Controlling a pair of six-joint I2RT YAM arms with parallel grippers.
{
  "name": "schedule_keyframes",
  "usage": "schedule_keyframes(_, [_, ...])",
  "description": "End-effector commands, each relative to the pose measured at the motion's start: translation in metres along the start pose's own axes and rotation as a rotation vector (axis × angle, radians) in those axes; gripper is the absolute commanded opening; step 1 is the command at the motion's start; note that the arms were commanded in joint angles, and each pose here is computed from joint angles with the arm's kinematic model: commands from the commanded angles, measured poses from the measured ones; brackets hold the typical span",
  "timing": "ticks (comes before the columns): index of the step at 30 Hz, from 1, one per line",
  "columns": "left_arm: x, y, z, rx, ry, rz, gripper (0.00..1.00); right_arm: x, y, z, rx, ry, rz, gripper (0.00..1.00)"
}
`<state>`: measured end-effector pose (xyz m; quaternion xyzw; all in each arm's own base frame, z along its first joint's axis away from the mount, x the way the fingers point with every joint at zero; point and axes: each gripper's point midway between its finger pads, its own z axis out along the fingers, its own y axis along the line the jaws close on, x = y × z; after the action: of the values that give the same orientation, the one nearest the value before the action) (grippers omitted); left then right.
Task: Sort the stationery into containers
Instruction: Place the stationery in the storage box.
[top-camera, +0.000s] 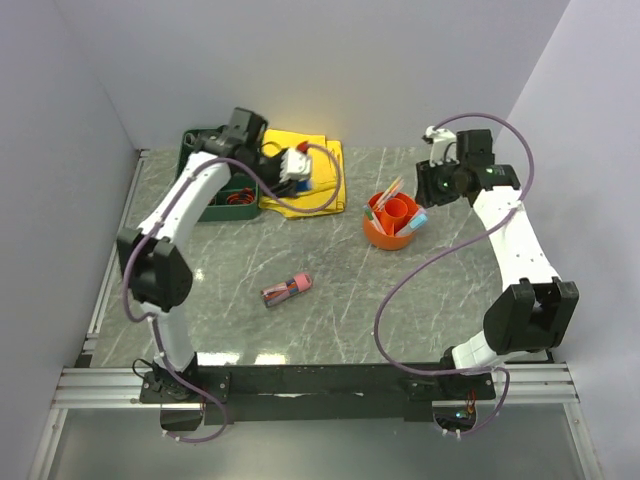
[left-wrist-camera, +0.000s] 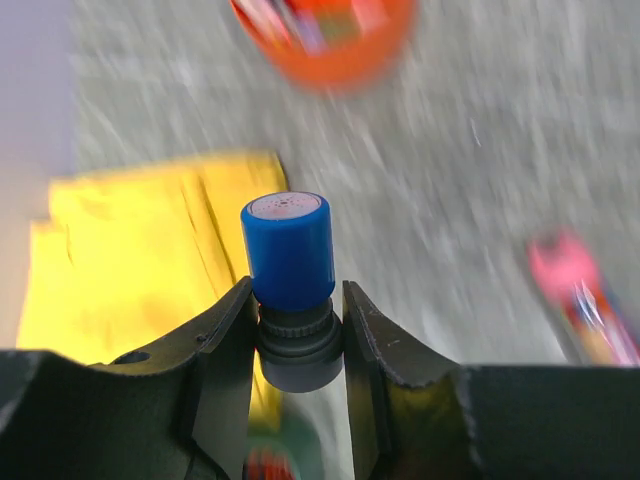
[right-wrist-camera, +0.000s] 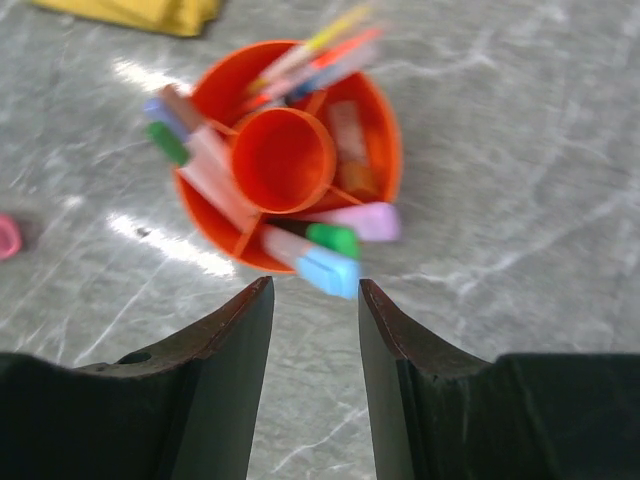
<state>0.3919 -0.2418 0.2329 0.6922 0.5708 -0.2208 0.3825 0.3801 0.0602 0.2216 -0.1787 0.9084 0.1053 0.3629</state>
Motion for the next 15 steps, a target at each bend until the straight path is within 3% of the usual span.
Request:
schedule_keyframes(1, [-0.079, 0.046, 0.044, -0.044, -0.287, -0.072, 0.11, -0.006, -0.042, -0.016, 0.113, -0.063, 0.083, 0.47])
schedule_keyframes(3, [-0.093, 0.054, 0.065, -0.030, -0.358, -0.136, 0.10, -0.006, -0.036, -0.017, 0.036, -0.075, 0.116, 0.47])
schedule_keyframes(5, [-0.121, 0.069, 0.076, -0.061, -0.453, -0.092, 0.10, -0.003, -0.031, -0.022, -0.038, -0.082, 0.156, 0.49])
schedule_keyframes(6, [-0.121, 0.070, 0.087, -0.042, -0.477, -0.169, 0.10, -0.009, -0.009, -0.027, -0.176, -0.114, 0.166, 0.50])
schedule_keyframes(8, [-0.145, 0.079, 0.089, -0.050, -0.567, -0.155, 0.10, -0.018, 0.011, -0.041, -0.305, -0.152, 0.177, 0.52])
schedule_keyframes(9, [-0.147, 0.077, 0.097, -0.022, -0.585, -0.234, 0.10, -0.025, 0.029, -0.051, -0.409, -0.184, 0.191, 0.54])
schedule_keyframes(12, [-0.166, 0.070, 0.104, -0.008, -0.630, -0.205, 0.11, -0.041, 0.055, -0.071, -0.569, -0.243, 0.224, 0.59])
schedule_keyframes(15, [-0.172, 0.057, 0.113, 0.024, -0.627, -0.207, 0.12, -0.048, 0.058, -0.070, -0.600, -0.256, 0.274, 0.65])
